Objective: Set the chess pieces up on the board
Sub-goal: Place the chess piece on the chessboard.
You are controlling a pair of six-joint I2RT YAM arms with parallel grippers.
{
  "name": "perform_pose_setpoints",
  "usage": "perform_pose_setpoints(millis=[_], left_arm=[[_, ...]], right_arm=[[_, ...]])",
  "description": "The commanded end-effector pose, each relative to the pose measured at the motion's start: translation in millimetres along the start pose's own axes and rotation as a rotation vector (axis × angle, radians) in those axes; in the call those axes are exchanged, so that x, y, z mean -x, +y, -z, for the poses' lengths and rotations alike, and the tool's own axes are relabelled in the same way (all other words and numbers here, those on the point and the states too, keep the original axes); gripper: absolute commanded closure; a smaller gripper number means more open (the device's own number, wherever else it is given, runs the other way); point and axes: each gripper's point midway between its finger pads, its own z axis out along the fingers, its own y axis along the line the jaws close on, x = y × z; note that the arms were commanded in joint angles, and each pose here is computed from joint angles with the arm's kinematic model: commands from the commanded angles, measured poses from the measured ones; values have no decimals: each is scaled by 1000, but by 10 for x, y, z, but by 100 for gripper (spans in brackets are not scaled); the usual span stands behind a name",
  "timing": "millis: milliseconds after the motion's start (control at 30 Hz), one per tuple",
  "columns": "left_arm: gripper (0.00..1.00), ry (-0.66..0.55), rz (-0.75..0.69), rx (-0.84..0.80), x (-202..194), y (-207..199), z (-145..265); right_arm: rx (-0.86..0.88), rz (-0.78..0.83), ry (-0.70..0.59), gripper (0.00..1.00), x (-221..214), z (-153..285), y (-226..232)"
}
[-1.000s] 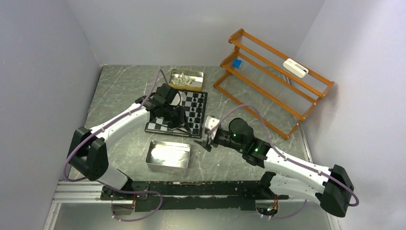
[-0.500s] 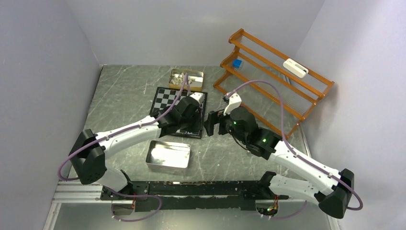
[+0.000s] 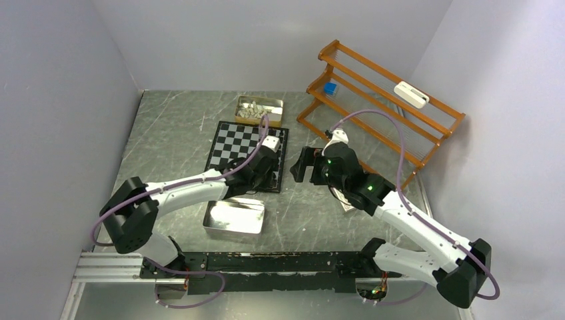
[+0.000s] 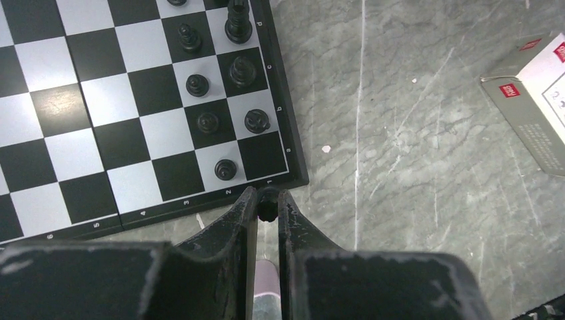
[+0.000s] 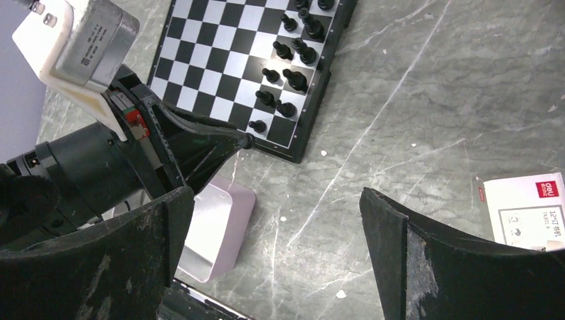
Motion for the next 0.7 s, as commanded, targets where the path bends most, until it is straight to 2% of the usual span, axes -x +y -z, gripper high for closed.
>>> perform_pose_setpoints(millis=[0, 667], left_arm=[[91, -51, -26, 4, 62, -49, -151], [91, -12, -59, 24, -68, -76, -413]], right_arm=[[2, -59, 28, 0, -18, -45, -9], [-31, -115, -15, 0, 75, 86, -123]])
